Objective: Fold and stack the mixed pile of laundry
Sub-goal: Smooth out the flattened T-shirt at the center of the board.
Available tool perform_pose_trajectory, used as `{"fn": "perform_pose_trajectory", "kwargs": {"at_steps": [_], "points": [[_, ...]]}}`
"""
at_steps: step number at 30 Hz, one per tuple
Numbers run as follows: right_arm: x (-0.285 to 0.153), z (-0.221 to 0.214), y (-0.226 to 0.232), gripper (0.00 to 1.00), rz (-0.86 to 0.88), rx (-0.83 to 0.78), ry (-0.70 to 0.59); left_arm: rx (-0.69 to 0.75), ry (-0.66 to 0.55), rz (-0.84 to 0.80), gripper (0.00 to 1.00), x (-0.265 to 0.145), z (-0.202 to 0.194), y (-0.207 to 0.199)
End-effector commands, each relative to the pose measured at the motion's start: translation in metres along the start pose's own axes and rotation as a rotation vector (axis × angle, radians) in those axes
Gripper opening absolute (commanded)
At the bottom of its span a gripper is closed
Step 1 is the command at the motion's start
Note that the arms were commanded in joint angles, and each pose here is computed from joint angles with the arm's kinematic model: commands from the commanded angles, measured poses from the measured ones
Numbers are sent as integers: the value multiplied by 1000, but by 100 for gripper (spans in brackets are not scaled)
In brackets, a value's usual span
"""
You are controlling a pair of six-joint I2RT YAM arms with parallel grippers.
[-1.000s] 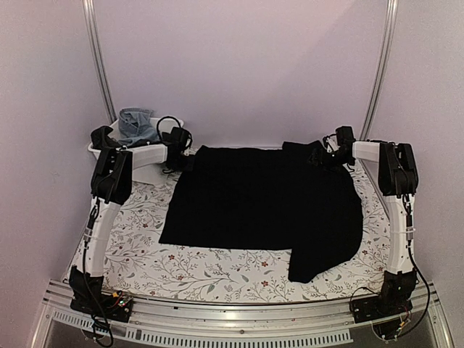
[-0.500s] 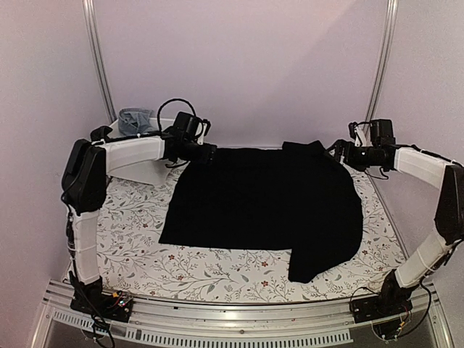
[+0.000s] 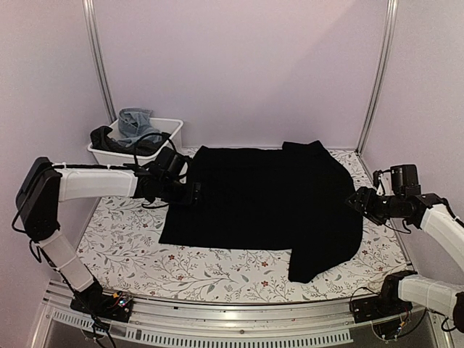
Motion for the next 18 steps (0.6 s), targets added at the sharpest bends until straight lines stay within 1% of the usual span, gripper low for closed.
{"fn": "perform_pose_trajectory", "kwargs": {"at_steps": [1, 4, 7, 11, 13, 15, 16, 17, 18], "points": [[-5, -36, -18, 72, -60, 195, 62, -122, -33, 26, 73, -26, -1, 9], [-6, -54, -34, 66, -124, 271, 72, -175, -6, 9, 73, -32, -16, 11], [-3, -65, -47, 60, -169, 305, 78, -216, 27, 3, 72, -34, -31, 14], [0, -76, -63, 58, -256, 355, 96, -283, 61, 32, 69, -40, -47, 25], [3, -82, -67, 55, -261, 382, 103, -330, 71, 19, 67, -42, -56, 30], [8, -88, -68, 53, -249, 403, 121, -379, 98, -9, 62, -42, -67, 35], [11, -92, -70, 52, -254, 409, 138, -394, 92, -17, 60, -43, -67, 36], [14, -94, -70, 51, -250, 412, 147, -396, 92, -31, 59, -44, -69, 35], [16, -96, -71, 48, -244, 407, 155, -365, 89, -77, 58, -46, -67, 26]]}}
Point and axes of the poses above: each gripper's point midway between its finger pads, its own x axis out along the fingers, its own y axis along the line the jaws close on, z = x × y, the point moved 2 cm from there along -x, back along the fingers
